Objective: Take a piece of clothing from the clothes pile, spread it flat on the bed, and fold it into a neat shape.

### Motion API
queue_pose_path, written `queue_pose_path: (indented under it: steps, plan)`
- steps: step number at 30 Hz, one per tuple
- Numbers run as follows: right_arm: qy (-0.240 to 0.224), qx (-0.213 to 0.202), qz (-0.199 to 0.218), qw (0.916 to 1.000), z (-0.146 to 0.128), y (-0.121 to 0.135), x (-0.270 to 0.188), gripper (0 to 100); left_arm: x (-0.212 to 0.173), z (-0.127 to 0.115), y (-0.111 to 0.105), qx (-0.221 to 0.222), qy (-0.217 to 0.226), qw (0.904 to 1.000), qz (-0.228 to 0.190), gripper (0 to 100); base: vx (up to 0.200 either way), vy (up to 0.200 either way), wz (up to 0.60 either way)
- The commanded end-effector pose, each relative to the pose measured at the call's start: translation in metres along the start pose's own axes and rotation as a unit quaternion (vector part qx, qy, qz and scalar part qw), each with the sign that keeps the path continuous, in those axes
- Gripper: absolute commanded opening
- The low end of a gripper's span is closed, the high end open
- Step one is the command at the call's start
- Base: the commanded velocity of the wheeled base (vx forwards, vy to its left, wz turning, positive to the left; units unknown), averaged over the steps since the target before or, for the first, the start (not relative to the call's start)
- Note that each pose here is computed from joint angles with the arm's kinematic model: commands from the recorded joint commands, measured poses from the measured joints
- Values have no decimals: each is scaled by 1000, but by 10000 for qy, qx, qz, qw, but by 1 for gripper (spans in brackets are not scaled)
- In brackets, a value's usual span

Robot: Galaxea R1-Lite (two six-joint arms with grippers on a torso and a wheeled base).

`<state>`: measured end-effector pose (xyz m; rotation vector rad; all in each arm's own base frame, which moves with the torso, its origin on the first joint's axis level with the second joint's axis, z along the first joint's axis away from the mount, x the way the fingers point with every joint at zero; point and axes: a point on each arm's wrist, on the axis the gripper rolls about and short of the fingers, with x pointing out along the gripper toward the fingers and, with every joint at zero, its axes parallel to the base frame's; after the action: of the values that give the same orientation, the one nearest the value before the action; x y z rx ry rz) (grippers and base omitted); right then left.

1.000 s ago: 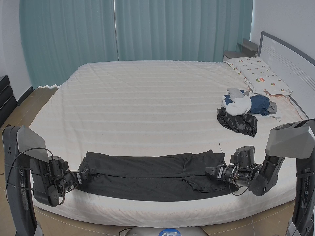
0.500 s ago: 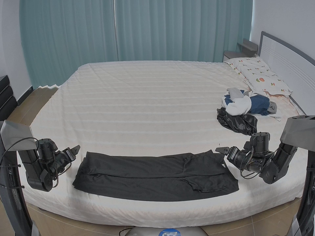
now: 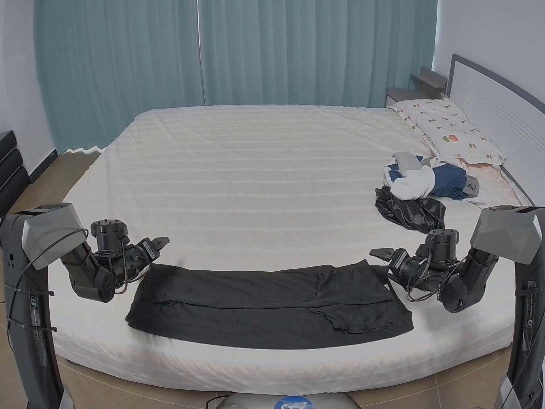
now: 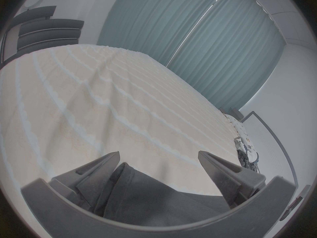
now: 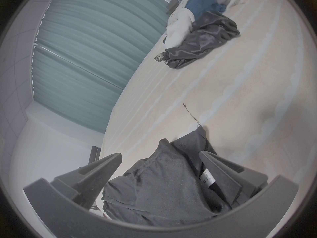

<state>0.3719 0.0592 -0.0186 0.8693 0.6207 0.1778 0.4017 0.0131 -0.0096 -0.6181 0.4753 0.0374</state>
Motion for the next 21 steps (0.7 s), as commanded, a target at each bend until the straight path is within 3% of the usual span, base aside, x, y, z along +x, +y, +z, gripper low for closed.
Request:
queue_pose_path:
  steps: [1,21]
  plan:
    - [122,106,-65,9998,-13,-12,11,100,13,-16,4,8,199,9998,29,100,0,0,0]
    - [18,61,9,10000,-18,-16,8,100,9,-30,8,40,333,9992,218,100,0,0,0]
